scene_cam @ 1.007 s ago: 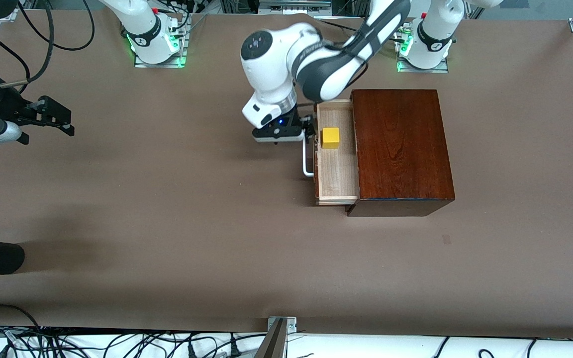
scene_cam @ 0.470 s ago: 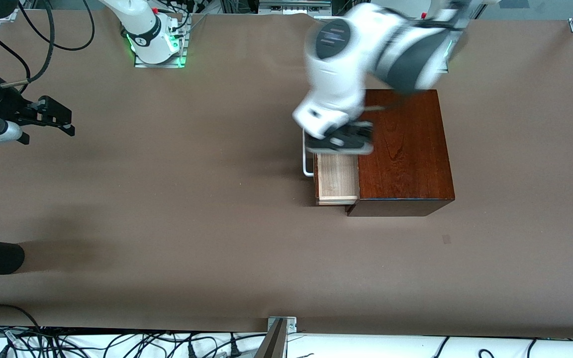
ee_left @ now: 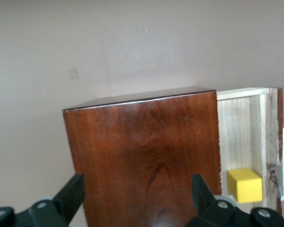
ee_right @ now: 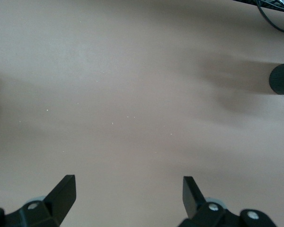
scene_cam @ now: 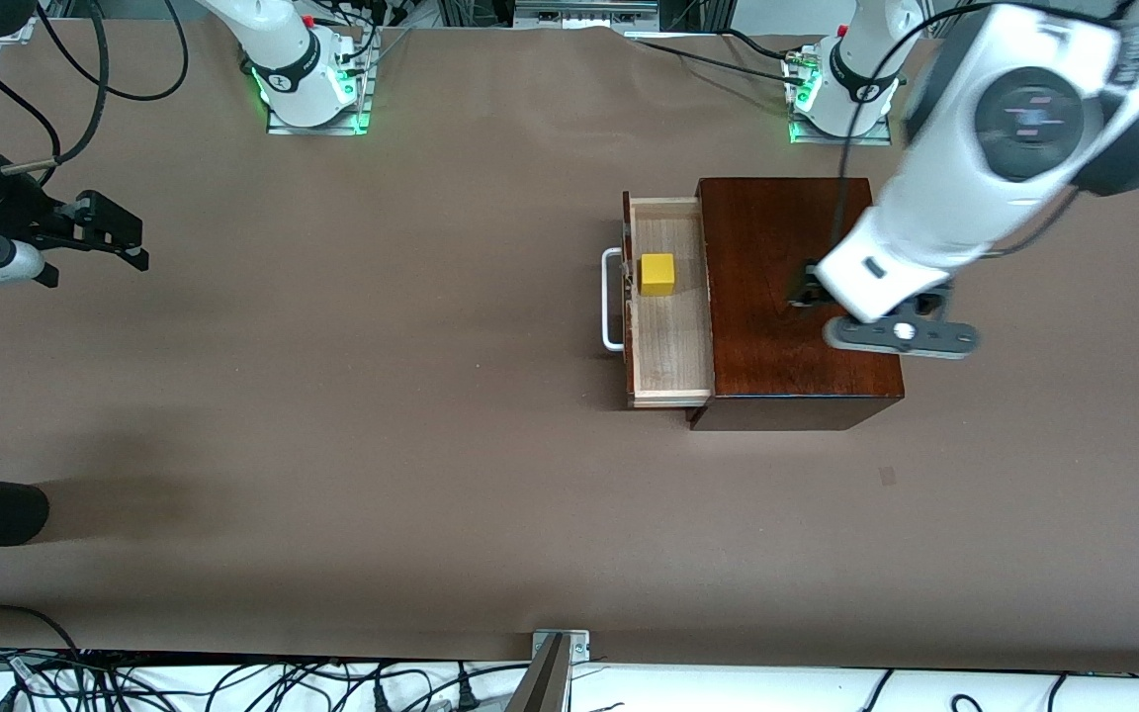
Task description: Open drawer, take yellow block, close drawer
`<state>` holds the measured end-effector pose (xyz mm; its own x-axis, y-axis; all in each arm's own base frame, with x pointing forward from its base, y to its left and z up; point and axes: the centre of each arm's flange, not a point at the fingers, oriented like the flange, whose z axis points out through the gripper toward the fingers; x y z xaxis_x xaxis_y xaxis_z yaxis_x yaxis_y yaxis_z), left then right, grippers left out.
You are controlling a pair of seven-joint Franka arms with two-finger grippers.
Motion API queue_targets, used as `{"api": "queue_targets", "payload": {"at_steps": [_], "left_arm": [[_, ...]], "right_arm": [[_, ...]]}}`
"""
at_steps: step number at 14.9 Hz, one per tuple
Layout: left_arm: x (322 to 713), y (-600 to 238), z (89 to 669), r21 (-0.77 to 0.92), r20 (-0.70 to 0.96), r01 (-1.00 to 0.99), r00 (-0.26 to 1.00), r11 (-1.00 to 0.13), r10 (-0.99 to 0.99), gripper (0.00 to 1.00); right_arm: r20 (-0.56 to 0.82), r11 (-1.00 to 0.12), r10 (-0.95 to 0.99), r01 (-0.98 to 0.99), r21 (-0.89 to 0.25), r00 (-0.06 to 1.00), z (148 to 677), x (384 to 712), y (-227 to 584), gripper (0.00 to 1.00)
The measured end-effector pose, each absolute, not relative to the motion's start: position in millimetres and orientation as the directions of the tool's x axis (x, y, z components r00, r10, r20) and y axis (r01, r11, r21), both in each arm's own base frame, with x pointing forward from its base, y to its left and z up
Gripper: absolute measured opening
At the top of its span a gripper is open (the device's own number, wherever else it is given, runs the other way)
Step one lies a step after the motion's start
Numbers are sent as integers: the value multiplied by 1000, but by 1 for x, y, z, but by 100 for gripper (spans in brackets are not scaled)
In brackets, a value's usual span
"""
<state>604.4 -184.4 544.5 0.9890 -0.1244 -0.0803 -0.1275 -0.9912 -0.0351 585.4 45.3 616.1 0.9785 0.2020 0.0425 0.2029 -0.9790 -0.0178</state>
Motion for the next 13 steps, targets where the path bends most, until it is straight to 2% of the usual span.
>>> {"api": "queue_targets", "payload": {"at_steps": [4, 7, 9, 13], "left_arm": [[595, -101, 561, -45, -95, -190, 978, -981, -185, 100], [578, -66, 560, -14, -84, -151, 985, -988, -150, 100], [574, -64, 555, 24, -16, -132, 991, -991, -132, 100], [569, -36, 543, 137, 10, -41, 999, -990, -40, 100]], "right_arm": [[36, -971, 237, 238, -22, 971, 612, 585, 63, 100], [11, -934, 355, 355, -29, 935, 601, 578, 129, 100], [-4, -874, 484, 484, -34, 875, 594, 563, 190, 100], [-29, -713, 701, 699, -43, 713, 575, 515, 315, 100]]}}
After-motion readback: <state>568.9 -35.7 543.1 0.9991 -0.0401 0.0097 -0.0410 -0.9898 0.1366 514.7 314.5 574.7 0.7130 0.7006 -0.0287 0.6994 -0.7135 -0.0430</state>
